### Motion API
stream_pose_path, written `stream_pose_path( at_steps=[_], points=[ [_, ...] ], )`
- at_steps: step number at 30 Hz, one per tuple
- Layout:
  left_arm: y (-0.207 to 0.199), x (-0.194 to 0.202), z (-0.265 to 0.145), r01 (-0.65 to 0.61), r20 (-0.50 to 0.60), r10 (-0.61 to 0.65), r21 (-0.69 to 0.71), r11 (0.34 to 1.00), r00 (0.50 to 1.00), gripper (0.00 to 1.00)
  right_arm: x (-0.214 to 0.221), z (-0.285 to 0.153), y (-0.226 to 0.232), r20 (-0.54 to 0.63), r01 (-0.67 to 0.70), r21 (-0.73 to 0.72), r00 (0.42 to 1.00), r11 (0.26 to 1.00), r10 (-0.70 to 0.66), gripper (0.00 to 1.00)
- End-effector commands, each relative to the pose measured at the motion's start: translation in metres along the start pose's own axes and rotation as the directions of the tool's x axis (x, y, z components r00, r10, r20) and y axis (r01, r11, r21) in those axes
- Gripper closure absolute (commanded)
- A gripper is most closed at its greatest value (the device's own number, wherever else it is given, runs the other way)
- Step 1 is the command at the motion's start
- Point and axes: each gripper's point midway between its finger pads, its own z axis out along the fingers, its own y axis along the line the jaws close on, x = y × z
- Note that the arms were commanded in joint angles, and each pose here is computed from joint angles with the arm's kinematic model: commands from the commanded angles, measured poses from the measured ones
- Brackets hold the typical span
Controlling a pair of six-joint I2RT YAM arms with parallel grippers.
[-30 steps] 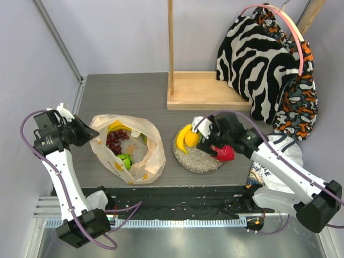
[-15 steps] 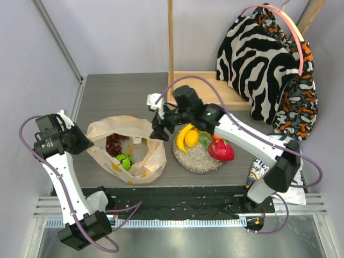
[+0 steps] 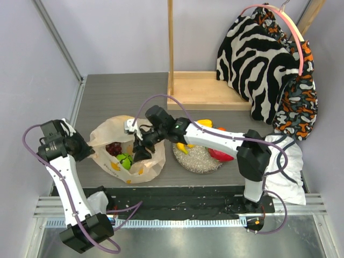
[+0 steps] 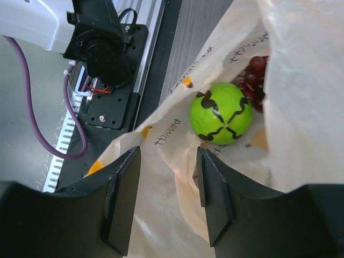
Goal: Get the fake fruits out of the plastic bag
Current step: Take out the fake fruit from the plastic bag.
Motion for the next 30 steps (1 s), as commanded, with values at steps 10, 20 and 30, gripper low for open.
stream_pose_path(
  at_steps=[10, 20, 30],
  points=[
    [-0.028, -0.002, -0.008, 0.022, 0.044, -0.03, 0.159, 0.987, 0.999, 1.0, 0.014, 0.068, -0.053, 0.03, -0.151, 0.208, 0.989, 0.966, 0.148, 0.38],
    [-0.032, 0.004, -0.013, 0.004, 0.042, -0.012, 0.178, 0.984, 0.999, 1.0, 0.032, 0.082, -0.078, 0.055, -0.263, 0.307, 0.964, 0.915, 0.259, 0.33],
    [-0.036, 0.003, -0.015, -0.001, 0.046, -0.008, 0.197, 0.98, 0.999, 1.0, 0.063, 0.113, -0.061, -0.036, -0.224, 0.303, 0.968, 0.926, 0.247, 0.0]
  ],
)
